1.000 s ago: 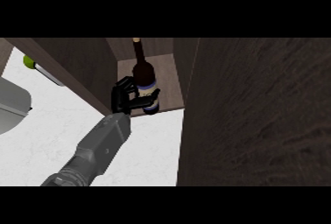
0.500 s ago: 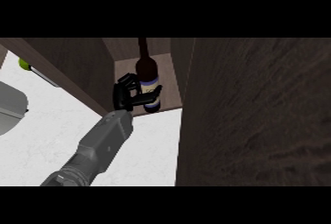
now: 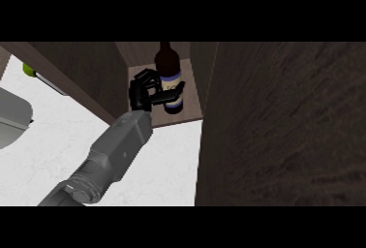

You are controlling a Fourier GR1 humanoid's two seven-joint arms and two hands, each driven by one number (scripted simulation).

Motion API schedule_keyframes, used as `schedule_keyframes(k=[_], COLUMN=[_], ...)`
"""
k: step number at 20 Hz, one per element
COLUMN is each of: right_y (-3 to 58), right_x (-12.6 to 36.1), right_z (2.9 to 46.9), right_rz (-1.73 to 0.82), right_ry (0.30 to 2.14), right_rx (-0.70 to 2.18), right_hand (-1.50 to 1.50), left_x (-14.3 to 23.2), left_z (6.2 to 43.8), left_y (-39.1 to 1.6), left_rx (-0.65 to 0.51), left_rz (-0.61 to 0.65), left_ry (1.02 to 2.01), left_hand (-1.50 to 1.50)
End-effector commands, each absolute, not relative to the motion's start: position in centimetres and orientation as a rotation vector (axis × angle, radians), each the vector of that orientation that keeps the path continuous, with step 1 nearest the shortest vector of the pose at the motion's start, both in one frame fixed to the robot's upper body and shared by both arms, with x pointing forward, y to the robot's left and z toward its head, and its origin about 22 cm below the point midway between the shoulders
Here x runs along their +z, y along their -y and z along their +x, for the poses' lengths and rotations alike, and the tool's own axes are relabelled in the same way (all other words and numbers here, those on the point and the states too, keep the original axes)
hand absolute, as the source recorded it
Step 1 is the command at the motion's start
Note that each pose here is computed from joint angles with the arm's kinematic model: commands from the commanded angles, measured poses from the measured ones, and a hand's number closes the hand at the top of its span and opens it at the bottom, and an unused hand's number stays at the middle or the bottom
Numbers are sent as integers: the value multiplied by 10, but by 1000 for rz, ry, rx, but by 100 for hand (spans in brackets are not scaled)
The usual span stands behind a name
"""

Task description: Pick up the wine, place it into the cabinet and close the cabinet

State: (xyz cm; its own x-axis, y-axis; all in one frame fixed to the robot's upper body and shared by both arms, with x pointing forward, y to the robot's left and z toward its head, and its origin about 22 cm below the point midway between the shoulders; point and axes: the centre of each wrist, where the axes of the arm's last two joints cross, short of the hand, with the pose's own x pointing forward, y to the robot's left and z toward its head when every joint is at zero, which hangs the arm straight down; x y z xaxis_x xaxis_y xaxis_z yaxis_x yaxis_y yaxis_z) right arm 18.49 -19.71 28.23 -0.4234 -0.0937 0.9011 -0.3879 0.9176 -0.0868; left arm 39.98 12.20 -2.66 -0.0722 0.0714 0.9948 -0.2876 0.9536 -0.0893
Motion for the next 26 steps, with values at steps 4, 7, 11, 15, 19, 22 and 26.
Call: schedule_keyframes(k=[4, 7, 11, 15, 19, 22, 26], right_y=[200, 203, 203, 209, 206, 205, 210], right_x=[278, 278, 279, 278, 279, 277, 279], right_z=[183, 190, 180, 184, 180, 180, 182], right_rz=[337, 338, 341, 316, 323, 340, 327], right_ry=[1996, 2002, 1996, 2002, 2006, 2013, 2026], right_rx=[333, 340, 330, 310, 329, 336, 329], right_hand=[-150, -150, -150, -150, -150, -150, -150], left_x=[6, 3, 14, 17, 15, 21, 22], left_z=[418, 417, 422, 424, 425, 429, 433], left_y=[-107, -108, -104, -104, -114, -113, -140], left_rx=[290, 287, 323, 340, 331, 233, 107], left_rz=[179, 193, 183, 177, 215, 341, 552], left_ry=[1626, 1627, 1567, 1559, 1553, 1590, 1631], left_hand=[150, 150, 150, 150, 150, 150, 150])
